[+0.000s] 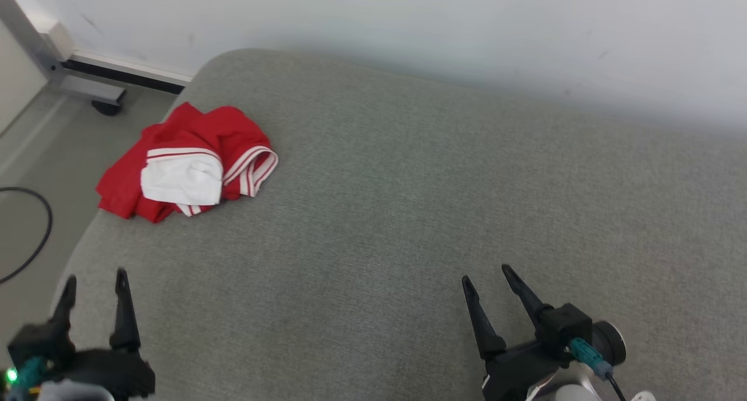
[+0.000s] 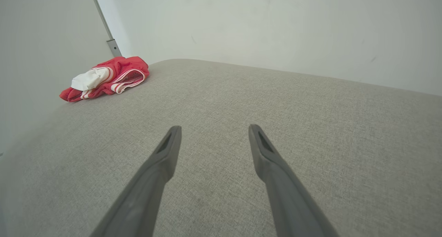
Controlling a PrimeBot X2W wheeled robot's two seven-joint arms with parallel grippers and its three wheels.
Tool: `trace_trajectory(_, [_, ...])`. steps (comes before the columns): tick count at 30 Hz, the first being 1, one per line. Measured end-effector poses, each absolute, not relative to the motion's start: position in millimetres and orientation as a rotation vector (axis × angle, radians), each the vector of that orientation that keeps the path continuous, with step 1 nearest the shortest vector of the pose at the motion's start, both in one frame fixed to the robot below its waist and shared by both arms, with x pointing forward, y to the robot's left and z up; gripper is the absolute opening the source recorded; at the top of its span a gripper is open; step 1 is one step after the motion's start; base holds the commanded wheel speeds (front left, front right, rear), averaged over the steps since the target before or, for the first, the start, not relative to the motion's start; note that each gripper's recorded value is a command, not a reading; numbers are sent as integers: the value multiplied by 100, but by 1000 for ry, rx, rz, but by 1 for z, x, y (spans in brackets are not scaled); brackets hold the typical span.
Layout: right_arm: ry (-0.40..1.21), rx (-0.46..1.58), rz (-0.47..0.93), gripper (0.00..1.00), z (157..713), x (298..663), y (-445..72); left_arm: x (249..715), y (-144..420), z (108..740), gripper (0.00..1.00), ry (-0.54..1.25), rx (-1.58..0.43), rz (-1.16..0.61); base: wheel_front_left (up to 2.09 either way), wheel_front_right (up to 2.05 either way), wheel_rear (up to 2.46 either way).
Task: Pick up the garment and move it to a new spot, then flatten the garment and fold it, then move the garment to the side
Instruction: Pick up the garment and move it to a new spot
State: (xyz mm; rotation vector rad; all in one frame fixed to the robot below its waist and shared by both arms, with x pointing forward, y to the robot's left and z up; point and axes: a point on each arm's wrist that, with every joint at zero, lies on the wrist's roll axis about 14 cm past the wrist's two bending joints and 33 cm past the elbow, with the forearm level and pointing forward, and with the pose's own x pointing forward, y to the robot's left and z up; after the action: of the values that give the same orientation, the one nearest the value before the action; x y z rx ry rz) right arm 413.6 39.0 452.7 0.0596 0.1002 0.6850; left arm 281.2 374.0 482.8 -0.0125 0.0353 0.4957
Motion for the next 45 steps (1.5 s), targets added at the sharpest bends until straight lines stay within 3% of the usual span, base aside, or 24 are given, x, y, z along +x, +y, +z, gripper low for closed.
trace_trajectory(10, [75, 41, 624, 100, 451, 436, 10, 361, 392, 506, 100, 33, 43, 395, 0, 0, 0])
trace_trajectory(20, [84, 12, 490, 100, 439, 457, -50, 436, 391, 485, 100, 182, 0, 305, 0, 0, 0])
trace_trajectory(30, [139, -14, 367, 100, 417, 460, -102, 472, 372, 429, 100, 366, -50, 252, 0, 0, 0])
trace_trajectory(39, [174, -18, 316, 100, 404, 459, -121, 475, 377, 396, 100, 466, -41, 296, 0, 0, 0])
trace_trajectory(40, [174, -17, 314, 100, 403, 459, -122, 475, 378, 395, 87, 467, -41, 300, 0, 0, 0])
trace_trajectory(41, [175, -16, 314, 100, 403, 459, -121, 475, 379, 394, 26, 472, -40, 306, 0, 0, 0])
trace_trajectory(42, [176, -16, 313, 100, 403, 459, -122, 474, 379, 393, 0, 482, -35, 306, 0, 0, 0])
trace_trajectory(45, [178, -13, 313, 100, 403, 459, -120, 473, 380, 392, 0, 490, -37, 316, 0, 0, 0])
